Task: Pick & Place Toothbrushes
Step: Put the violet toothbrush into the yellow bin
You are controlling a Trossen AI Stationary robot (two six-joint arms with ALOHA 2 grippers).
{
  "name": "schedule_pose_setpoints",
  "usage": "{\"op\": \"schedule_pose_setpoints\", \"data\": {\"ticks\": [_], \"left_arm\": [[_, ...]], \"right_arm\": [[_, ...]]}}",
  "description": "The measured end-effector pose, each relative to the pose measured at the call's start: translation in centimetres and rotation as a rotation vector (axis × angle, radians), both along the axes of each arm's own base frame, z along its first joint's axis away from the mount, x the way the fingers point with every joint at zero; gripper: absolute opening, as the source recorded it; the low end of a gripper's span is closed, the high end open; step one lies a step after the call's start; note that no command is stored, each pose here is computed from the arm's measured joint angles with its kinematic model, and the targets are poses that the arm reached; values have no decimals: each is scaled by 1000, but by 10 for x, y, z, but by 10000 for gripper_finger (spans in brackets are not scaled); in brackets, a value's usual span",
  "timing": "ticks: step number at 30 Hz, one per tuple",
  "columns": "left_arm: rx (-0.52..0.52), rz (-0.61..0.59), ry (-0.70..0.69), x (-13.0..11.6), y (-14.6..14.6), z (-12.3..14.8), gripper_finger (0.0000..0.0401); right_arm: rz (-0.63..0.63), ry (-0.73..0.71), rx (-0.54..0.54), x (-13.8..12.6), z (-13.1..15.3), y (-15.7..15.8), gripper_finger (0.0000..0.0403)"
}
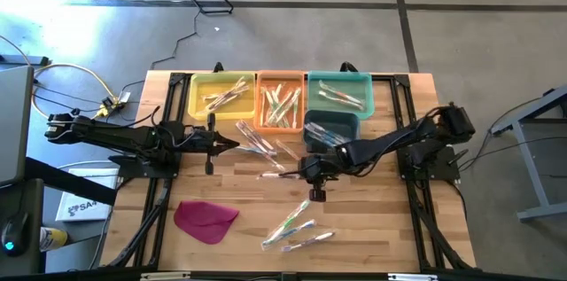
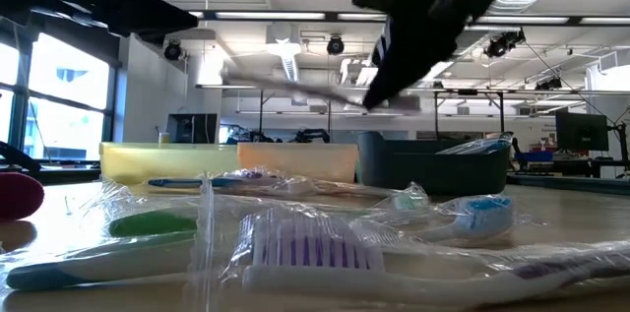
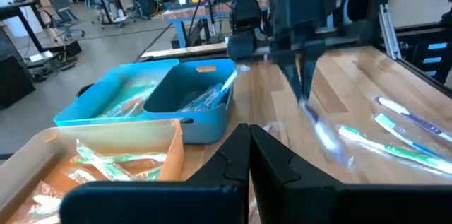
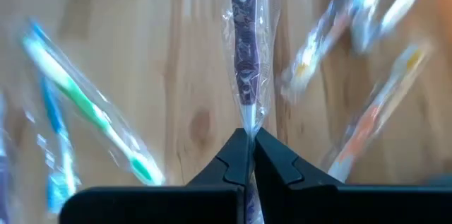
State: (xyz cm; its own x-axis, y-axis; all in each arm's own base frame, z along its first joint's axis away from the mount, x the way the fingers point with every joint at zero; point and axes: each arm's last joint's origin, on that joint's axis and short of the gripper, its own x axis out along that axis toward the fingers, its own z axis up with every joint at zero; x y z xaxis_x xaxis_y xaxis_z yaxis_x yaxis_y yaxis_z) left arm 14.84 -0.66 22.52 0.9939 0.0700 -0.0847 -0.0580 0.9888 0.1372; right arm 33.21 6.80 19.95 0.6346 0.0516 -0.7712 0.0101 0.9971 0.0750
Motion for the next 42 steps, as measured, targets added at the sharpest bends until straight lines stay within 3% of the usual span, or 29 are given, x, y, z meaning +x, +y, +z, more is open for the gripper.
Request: {"op": "schedule_pose_setpoints", "data": {"ticks": [6, 14, 19, 25, 30, 34, 42], "left_arm": [[-41, 3, -17, 0, 0, 1, 0], [-253, 18, -58, 0, 0, 4, 4], [-338, 30, -27, 4, 0, -1, 38], [-337, -4, -39, 13, -2, -2, 106], [-281, -81, -154, 24, -4, 6, 148], [-242, -94, -268, 31, -5, 13, 155], [-216, -102, -364, 44, -6, 12, 155]], "right_arm": [[-43, -97, -38, -11, 31, -5, 4], [-83, -306, -136, -17, 67, -10, 4], [-64, -415, -198, -10, 75, -14, 4], [-112, -497, -228, -4, 82, -22, 4], [-120, -527, -222, -3, 85, -24, 4], [-114, -526, -221, -3, 85, -24, 4], [-113, -540, -212, -2, 86, -23, 4]]}}
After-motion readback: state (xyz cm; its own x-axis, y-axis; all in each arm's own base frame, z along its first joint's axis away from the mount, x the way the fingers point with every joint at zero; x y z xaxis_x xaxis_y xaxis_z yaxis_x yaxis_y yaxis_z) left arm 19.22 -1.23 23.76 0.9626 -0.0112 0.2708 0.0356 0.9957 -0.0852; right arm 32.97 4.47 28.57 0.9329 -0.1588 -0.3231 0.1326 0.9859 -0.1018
